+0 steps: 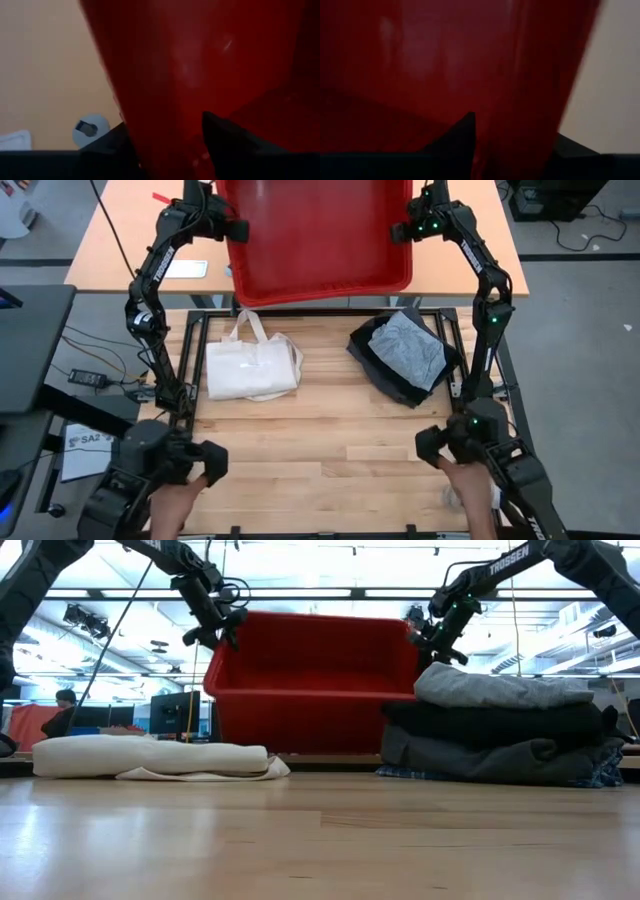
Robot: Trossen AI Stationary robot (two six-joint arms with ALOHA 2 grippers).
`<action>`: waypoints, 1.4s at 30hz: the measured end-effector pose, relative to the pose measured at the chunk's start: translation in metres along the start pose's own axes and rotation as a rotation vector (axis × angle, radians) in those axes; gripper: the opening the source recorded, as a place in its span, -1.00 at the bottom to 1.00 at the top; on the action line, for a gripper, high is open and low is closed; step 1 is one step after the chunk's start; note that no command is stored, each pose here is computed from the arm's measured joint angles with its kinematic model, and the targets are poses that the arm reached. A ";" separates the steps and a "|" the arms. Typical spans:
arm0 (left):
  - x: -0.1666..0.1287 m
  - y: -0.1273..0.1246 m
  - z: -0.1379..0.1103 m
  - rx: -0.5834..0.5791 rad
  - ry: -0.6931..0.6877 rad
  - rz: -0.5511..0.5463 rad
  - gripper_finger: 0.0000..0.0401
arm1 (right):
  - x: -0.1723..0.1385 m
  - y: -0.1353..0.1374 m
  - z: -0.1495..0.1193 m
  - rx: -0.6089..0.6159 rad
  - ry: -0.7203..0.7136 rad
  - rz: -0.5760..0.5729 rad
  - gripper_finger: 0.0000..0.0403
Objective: Fold laundry
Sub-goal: Move the red bin to the other table, then put the folded clothes into the red bin
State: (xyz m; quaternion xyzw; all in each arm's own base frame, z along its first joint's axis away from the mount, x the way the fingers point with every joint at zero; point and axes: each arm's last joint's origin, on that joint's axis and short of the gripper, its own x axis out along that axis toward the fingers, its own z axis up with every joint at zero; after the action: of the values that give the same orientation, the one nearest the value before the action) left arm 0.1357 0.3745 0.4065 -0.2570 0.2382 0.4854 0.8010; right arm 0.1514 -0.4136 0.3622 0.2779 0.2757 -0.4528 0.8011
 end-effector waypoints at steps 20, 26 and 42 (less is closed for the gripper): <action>0.007 0.003 -0.001 0.004 0.010 0.015 0.01 | -0.002 -0.001 0.006 -0.020 -0.058 0.020 -0.13; 0.006 0.005 0.001 0.004 -0.012 0.079 0.01 | -0.003 0.002 0.016 -0.017 -0.158 0.066 0.05; -0.010 0.010 0.006 0.025 -0.058 0.070 0.02 | -0.019 0.001 0.023 0.083 -0.241 -0.071 0.65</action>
State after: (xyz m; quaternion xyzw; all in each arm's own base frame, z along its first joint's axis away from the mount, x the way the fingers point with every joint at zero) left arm 0.1231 0.3755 0.4157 -0.2245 0.2296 0.5173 0.7933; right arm 0.1485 -0.4181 0.3916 0.2445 0.1683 -0.5222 0.7995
